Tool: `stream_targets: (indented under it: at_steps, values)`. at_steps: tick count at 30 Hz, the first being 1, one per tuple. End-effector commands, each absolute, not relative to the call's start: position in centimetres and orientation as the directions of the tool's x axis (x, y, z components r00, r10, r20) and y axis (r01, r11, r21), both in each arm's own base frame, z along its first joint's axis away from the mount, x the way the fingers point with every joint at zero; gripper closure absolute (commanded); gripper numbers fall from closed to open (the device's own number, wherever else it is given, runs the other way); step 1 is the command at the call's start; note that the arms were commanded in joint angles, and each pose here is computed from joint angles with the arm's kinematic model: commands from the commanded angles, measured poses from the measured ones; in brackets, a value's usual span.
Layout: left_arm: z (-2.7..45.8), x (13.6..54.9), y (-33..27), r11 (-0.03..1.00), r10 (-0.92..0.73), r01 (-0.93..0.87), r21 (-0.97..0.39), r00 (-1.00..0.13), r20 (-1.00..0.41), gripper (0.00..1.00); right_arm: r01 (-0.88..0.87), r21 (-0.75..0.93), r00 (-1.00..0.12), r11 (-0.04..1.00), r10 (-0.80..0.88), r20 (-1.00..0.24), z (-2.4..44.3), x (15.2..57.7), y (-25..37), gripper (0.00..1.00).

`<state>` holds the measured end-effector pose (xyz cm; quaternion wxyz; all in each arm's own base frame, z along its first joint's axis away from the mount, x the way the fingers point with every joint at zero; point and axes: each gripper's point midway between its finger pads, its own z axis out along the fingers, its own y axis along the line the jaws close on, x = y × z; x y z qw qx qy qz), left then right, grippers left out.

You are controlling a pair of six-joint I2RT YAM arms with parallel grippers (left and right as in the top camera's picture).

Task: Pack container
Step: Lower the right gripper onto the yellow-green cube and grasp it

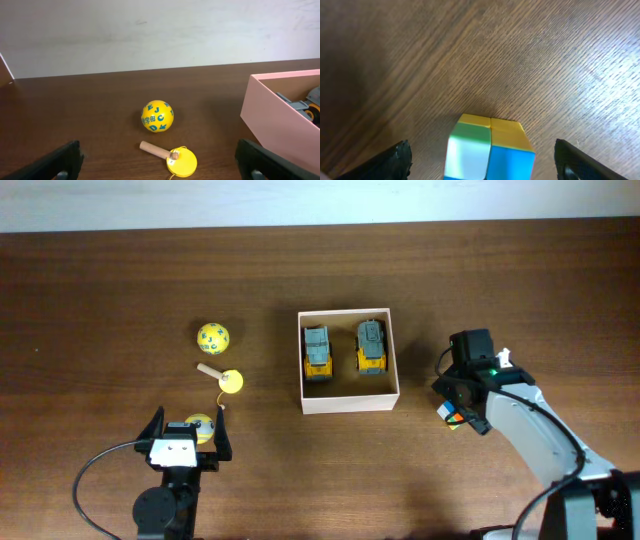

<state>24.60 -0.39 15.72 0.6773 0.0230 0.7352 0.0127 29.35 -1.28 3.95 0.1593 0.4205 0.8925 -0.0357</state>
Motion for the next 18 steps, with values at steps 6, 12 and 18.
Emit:
stream_targets:
  at_steps: [6, 12, 18]
  values:
    - [15.5, 24.6, -0.4, 0.998, 0.066, 0.02, 0.065, -0.084, -0.994, 0.01, 0.779, 0.06, -0.587, 0.624, 0.76, -0.28, 2.3, 29.3, -1.2, 0.24]
    - [15.5, 24.6, -0.4, 0.998, 0.066, 0.02, 0.065, -0.084, -0.994, 0.01, 0.782, 0.135, -0.565, 0.608, 0.784, -0.258, 1.9, 30.2, -0.2, 0.26]
    - [15.5, 24.6, -0.4, 0.998, 0.066, 0.02, 0.065, -0.084, -0.994, 0.01, 0.774, 0.17, -0.568, 0.61, 0.788, -0.238, 1.6, 30.5, 0.5, 0.26]
